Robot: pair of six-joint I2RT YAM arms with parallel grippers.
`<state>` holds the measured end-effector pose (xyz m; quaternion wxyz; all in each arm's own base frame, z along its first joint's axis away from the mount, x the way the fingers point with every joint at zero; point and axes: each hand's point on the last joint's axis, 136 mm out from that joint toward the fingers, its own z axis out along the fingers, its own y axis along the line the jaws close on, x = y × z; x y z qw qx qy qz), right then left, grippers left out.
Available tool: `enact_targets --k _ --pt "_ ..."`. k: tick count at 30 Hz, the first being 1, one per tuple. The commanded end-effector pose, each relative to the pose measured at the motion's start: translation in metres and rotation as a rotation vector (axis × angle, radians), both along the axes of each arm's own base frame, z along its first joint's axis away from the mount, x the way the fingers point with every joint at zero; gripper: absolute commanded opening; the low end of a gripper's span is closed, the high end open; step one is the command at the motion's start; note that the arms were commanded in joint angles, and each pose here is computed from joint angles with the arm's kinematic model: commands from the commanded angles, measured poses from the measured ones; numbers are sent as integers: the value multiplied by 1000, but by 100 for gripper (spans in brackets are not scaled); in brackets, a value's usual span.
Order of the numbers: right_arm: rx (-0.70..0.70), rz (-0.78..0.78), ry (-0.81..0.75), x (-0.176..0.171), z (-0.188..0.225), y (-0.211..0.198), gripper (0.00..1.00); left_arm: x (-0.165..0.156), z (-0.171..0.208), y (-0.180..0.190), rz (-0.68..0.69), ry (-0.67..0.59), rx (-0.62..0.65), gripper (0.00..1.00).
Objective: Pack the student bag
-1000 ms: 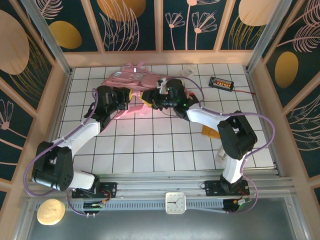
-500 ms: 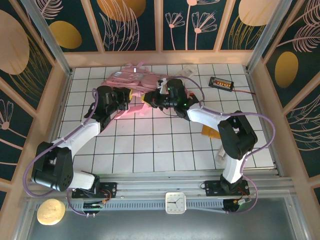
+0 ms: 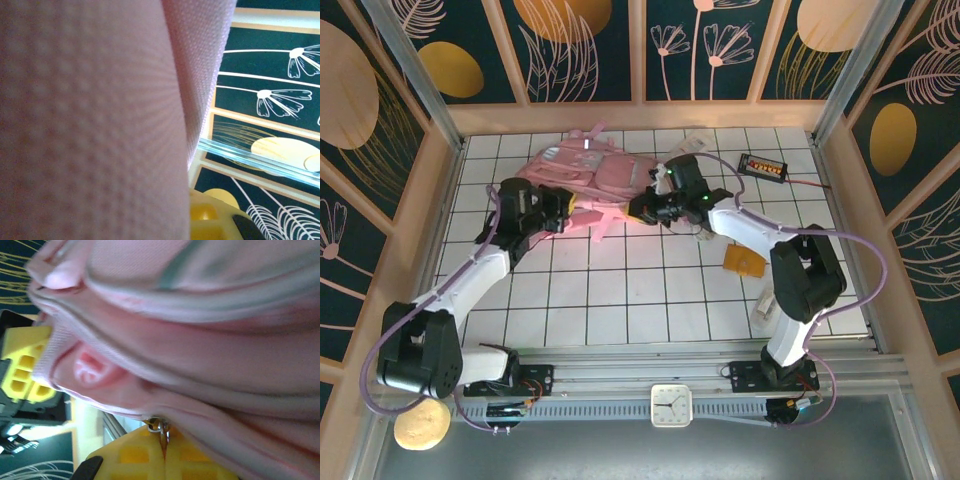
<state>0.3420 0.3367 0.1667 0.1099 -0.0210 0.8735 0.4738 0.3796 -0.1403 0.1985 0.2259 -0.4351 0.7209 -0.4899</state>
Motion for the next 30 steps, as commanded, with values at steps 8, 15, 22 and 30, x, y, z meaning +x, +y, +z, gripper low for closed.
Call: enact_targets --k 8,15,22,30 --pt "-222 78 77 4 -46 -67 0 -9 4 75 16 -76 155 0" --pt "-238 132 46 7 -54 -68 0 -6 -31 102 12 -11 227 0" --pt "-157 173 12 -13 -37 -27 0 18 -54 111 -59 42 357 1" --pt "-92 154 98 -28 -58 30 0 61 -92 115 -111 89 380 40"
